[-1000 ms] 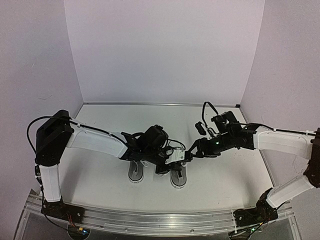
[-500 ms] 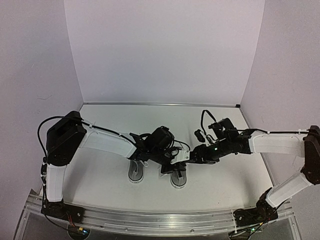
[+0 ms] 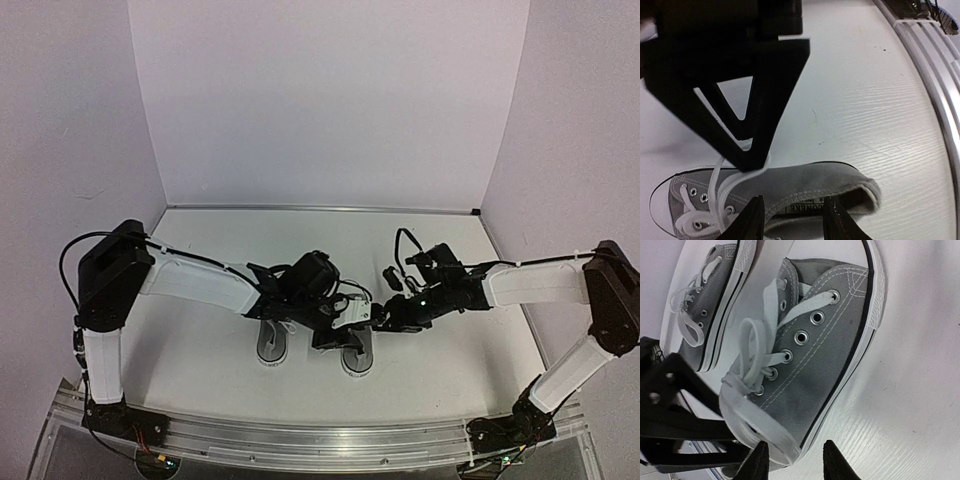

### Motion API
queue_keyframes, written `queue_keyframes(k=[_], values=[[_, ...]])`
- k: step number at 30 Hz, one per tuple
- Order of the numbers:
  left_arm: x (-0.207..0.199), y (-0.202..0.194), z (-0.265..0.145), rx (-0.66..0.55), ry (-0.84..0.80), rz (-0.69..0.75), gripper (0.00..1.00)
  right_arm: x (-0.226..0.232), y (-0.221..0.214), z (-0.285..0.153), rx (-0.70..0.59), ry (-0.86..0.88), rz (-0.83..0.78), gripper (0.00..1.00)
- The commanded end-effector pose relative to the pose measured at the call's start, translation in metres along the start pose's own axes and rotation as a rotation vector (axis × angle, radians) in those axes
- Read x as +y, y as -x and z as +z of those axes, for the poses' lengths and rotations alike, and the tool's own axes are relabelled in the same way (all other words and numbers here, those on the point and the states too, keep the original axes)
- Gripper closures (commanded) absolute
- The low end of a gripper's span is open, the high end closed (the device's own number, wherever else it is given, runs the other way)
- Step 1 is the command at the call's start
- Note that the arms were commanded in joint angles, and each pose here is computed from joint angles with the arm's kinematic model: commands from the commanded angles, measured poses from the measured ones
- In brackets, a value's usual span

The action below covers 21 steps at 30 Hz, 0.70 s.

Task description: Tie the shoes

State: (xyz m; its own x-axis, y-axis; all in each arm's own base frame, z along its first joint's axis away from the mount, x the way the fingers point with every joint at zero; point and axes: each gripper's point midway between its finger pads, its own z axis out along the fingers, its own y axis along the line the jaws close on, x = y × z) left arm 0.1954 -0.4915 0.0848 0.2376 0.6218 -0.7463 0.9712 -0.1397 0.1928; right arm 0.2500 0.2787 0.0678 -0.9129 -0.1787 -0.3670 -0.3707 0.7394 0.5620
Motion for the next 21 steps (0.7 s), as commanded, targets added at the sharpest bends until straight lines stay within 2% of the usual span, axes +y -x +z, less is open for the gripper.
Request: queue_keyframes(k=[1, 5, 12, 21], values=[[0.001, 0.011, -0.059, -0.049, 0.014, -0.055, 0.57, -0.008, 0.006, 0.007, -0.014, -0.033, -0.028, 0.68], [0.012, -0.021, -0.081, -0.014, 0.099, -0.109, 0.58, -0.013, 0.006, 0.011, -0.01, -0.056, -0.029, 0.68], [0.023, -0.062, -0.068, 0.088, 0.17, -0.129, 0.6, -0.016, 0.009, 0.011, -0.019, -0.076, -0.034, 0.67], [0.04, -0.068, -0.038, 0.085, 0.193, -0.11, 0.57, -0.02, 0.016, 0.015, -0.027, -0.102, -0.045, 0.66]])
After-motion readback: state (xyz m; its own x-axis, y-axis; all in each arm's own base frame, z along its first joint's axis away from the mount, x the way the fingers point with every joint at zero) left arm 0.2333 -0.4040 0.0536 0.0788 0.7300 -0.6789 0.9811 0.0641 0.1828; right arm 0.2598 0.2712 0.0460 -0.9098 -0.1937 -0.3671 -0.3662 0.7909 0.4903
